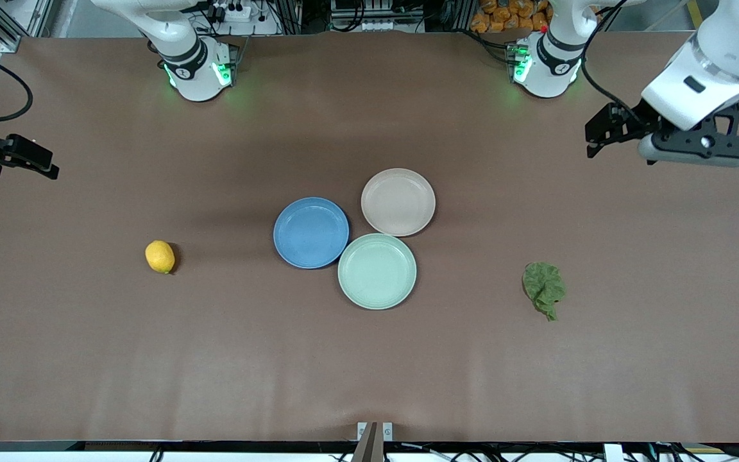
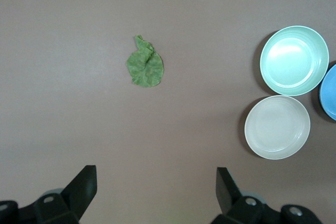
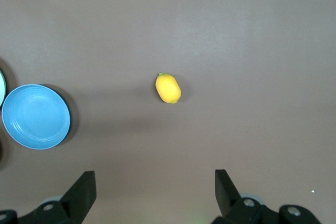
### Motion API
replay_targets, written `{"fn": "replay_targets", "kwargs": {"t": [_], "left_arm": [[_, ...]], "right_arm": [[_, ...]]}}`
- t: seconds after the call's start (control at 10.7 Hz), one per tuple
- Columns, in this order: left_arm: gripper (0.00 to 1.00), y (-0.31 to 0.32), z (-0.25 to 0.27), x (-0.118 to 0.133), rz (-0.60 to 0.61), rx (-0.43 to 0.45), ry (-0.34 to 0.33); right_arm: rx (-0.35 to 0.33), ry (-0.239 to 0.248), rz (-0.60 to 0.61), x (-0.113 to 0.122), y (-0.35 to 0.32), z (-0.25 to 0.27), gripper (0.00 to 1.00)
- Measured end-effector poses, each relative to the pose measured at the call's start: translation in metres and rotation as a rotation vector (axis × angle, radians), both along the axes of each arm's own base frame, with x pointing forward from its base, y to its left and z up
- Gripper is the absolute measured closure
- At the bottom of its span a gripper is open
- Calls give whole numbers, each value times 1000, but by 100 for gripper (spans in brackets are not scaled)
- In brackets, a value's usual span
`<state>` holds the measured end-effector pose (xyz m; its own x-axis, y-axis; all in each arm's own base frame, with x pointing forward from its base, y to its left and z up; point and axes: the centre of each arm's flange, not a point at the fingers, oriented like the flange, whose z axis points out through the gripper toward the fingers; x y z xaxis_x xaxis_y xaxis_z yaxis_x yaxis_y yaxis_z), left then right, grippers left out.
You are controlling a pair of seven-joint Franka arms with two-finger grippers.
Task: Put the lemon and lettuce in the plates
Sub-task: 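Move the left gripper toward the lettuce while the right gripper reaches the lemon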
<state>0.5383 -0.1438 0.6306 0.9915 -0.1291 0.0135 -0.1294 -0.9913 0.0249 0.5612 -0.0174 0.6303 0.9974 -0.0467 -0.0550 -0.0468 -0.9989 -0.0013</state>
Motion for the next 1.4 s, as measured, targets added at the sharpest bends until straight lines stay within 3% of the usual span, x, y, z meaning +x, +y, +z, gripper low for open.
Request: {"fn": "replay_targets", "kwargs": {"t": [0.66, 1.12, 1.4], "left_arm": [[0, 1, -64, 39, 10, 1, 84], [0, -6, -124, 77, 12, -17, 75], [0, -2, -159, 95, 24, -22, 83]], "right_arm": [[0, 3, 0, 0, 0, -1, 0], [0, 12, 0, 1, 0, -4, 0], [0, 45, 1, 7, 1, -22, 0]]}}
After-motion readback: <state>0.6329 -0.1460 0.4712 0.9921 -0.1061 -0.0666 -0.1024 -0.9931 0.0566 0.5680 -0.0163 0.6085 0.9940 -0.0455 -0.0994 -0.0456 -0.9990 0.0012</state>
